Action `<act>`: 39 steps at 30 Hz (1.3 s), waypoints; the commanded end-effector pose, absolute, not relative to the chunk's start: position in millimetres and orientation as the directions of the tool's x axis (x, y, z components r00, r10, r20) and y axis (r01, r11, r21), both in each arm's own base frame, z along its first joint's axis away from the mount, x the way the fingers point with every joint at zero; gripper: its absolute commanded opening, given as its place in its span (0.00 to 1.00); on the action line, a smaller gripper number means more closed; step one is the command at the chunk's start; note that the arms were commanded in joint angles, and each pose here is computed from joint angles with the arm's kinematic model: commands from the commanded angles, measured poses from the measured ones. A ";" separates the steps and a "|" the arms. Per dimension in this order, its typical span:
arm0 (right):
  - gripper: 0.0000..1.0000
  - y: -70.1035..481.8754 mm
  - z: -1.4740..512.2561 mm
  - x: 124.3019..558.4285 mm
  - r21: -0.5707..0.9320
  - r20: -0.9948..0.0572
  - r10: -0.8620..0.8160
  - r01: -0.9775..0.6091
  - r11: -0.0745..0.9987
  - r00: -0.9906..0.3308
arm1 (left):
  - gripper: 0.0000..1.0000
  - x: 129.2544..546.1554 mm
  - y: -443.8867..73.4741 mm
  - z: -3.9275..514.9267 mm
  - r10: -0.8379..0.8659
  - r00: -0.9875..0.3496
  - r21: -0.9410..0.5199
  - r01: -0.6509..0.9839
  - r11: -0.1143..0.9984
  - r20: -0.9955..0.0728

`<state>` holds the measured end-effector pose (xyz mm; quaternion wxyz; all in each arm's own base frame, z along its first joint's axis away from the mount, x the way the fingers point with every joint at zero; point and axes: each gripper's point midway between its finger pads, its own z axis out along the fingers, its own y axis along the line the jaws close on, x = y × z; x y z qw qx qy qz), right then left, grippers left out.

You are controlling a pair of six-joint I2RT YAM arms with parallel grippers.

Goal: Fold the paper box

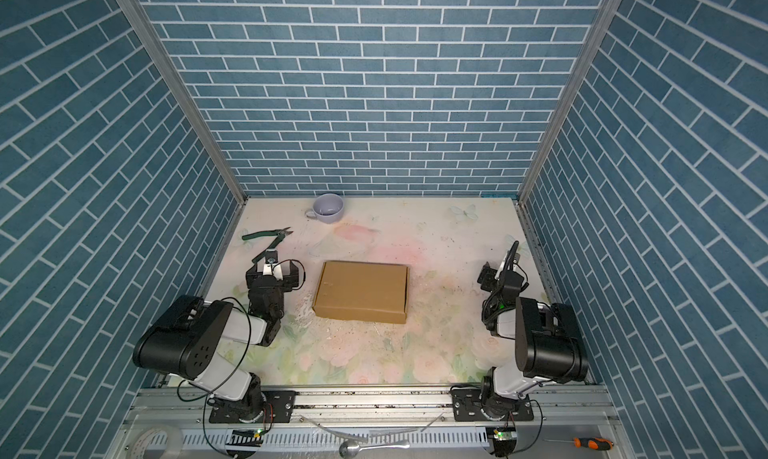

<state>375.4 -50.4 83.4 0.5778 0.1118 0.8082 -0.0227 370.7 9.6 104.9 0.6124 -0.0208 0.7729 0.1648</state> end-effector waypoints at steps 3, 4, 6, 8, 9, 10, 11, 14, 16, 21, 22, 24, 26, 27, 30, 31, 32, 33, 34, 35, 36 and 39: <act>0.82 -47.0 92.6 382.7 0.045 -0.951 0.099 0.183 0.982 -0.294 | 1.00 378.6 17.5 104.8 0.142 -0.287 0.218 -0.254 0.942 -0.947; 0.82 -46.6 92.4 383.6 0.041 -0.949 0.096 0.184 0.982 -0.301 | 1.00 379.9 18.8 104.8 0.136 -0.291 0.214 -0.255 0.943 -0.947; 0.82 -46.1 91.7 384.3 0.032 -0.947 0.090 0.189 0.981 -0.307 | 1.00 382.6 22.3 102.9 0.119 -0.308 0.203 -0.258 0.945 -0.944; 0.82 -46.0 91.5 384.9 0.026 -0.947 0.086 0.193 0.981 -0.310 | 1.00 384.6 26.6 101.0 0.095 -0.321 0.185 -0.262 0.947 -0.942; 0.82 -46.3 91.0 385.1 0.021 -0.946 0.084 0.199 0.980 -0.314 | 1.00 385.1 27.8 100.9 0.086 -0.324 0.177 -0.262 0.949 -0.942; 0.82 -46.8 91.2 385.5 0.015 -0.945 0.081 0.205 0.979 -0.316 | 1.00 385.2 28.6 100.4 0.082 -0.325 0.173 -0.262 0.950 -0.942; 0.82 -46.6 91.4 385.9 0.011 -0.945 0.078 0.206 0.978 -0.317 | 1.00 385.5 28.7 100.9 0.081 -0.324 0.172 -0.262 0.950 -0.943; 0.82 -46.8 90.7 386.9 0.002 -0.942 0.074 0.215 0.977 -0.326 | 1.00 385.7 29.2 100.5 0.079 -0.326 0.171 -0.262 0.950 -0.942; 0.83 -46.9 90.8 387.2 -0.001 -0.942 0.072 0.217 0.976 -0.327 | 1.00 386.2 31.3 99.5 0.065 -0.328 0.157 -0.261 0.952 -0.942; 0.83 -46.6 90.6 387.5 -0.003 -0.942 0.070 0.217 0.976 -0.328 | 1.00 385.9 34.3 99.1 0.046 -0.326 0.137 -0.260 0.956 -0.944; 0.83 -46.5 90.8 387.9 -0.003 -0.942 0.070 0.217 0.976 -0.328 | 1.00 385.3 34.3 98.2 0.047 -0.328 0.137 -0.259 0.956 -0.944; 0.84 -46.0 90.3 387.6 -0.005 -0.941 0.069 0.217 0.976 -0.331 | 1.00 385.5 34.3 98.7 0.046 -0.326 0.137 -0.259 0.956 -0.944; 0.85 -46.3 90.7 387.7 -0.004 -0.942 0.069 0.218 0.976 -0.330 | 1.00 385.4 34.5 98.5 0.047 -0.327 0.137 -0.260 0.956 -0.944; 0.85 -45.6 90.9 387.7 -0.004 -0.942 0.069 0.216 0.976 -0.328 | 1.00 385.6 34.4 98.8 0.046 -0.326 0.137 -0.260 0.956 -0.944; 0.85 -45.7 91.1 387.6 -0.004 -0.943 0.069 0.216 0.976 -0.327 | 1.00 385.5 34.2 99.2 0.049 -0.324 0.139 -0.260 0.956 -0.945; 0.85 -45.8 91.2 387.7 -0.005 -0.943 0.068 0.216 0.976 -0.327 | 1.00 384.7 33.5 99.2 0.047 -0.323 0.136 -0.257 0.957 -0.945; 0.85 -45.8 91.0 387.6 -0.004 -0.942 0.069 0.216 0.976 -0.327 | 1.00 384.7 33.8 98.8 0.049 -0.324 0.138 -0.258 0.956 -0.945; 0.85 -45.7 91.0 387.6 -0.004 -0.942 0.069 0.216 0.976 -0.327 | 1.00 384.9 33.8 98.9 0.050 -0.324 0.139 -0.258 0.956 -0.945; 0.85 -45.9 91.1 387.5 -0.005 -0.943 0.068 0.217 0.976 -0.327 | 1.00 385.1 33.6 99.4 0.048 -0.324 0.137 -0.257 0.957 -0.945; 0.85 -46.0 91.0 387.4 -0.005 -0.942 0.068 0.218 0.976 -0.328 | 1.00 384.9 33.7 98.7 0.050 -0.325 0.139 -0.257 0.956 -0.944; 0.86 -46.0 91.3 387.5 -0.006 -0.943 0.067 0.217 0.976 -0.327 | 1.00 385.2 33.5 99.7 0.049 -0.322 0.137 -0.257 0.957 -0.945; 0.86 -46.2 90.7 387.4 -0.006 -0.942 0.067 0.218 0.976 -0.329 | 1.00 385.0 33.7 98.8 0.049 -0.325 0.138 -0.257 0.956 -0.944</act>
